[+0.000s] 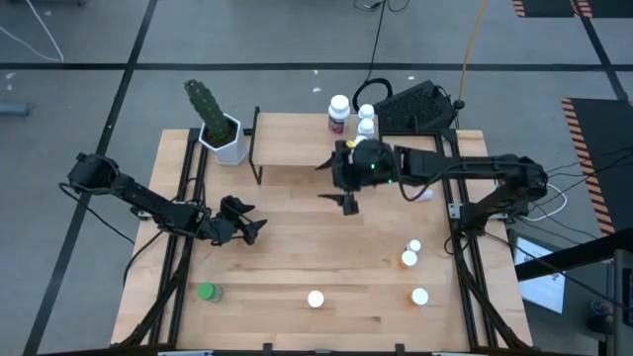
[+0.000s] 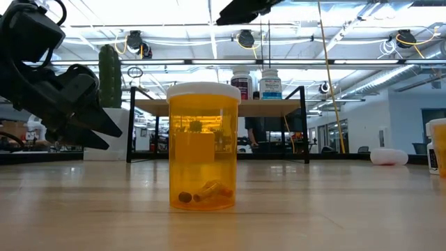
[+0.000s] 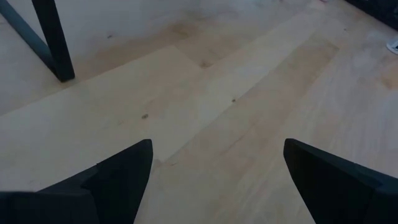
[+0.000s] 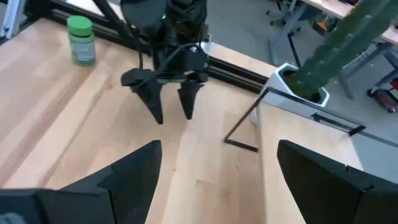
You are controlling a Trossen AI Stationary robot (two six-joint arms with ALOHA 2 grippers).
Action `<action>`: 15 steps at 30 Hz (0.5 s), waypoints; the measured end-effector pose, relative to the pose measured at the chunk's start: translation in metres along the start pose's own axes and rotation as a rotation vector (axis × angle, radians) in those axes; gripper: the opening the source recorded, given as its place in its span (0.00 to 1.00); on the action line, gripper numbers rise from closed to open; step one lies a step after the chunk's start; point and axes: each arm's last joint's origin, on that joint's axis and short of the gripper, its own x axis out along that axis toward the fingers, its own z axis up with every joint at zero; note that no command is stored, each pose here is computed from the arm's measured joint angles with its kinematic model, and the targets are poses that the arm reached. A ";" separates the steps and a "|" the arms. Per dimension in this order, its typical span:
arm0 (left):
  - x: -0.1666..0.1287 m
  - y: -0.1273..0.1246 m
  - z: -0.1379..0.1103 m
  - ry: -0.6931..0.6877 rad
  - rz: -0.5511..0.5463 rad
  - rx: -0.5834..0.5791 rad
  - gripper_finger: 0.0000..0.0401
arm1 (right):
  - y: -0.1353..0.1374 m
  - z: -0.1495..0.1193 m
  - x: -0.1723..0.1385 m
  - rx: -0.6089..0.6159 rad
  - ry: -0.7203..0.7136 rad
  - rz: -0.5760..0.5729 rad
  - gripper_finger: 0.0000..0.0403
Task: Pick and place medicine bottles onto shelf by color
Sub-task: Adjust the white and blue pill bottle on the shelf
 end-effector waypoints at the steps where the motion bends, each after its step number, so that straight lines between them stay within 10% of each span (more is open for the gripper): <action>1: 0.000 0.000 0.000 0.000 0.000 0.001 0.91 | 0.004 -0.002 0.002 -0.004 -0.002 0.005 0.78; 15: 0.000 0.000 0.000 0.003 0.004 0.006 0.91 | 0.045 -0.024 0.016 -0.029 0.005 -0.034 0.78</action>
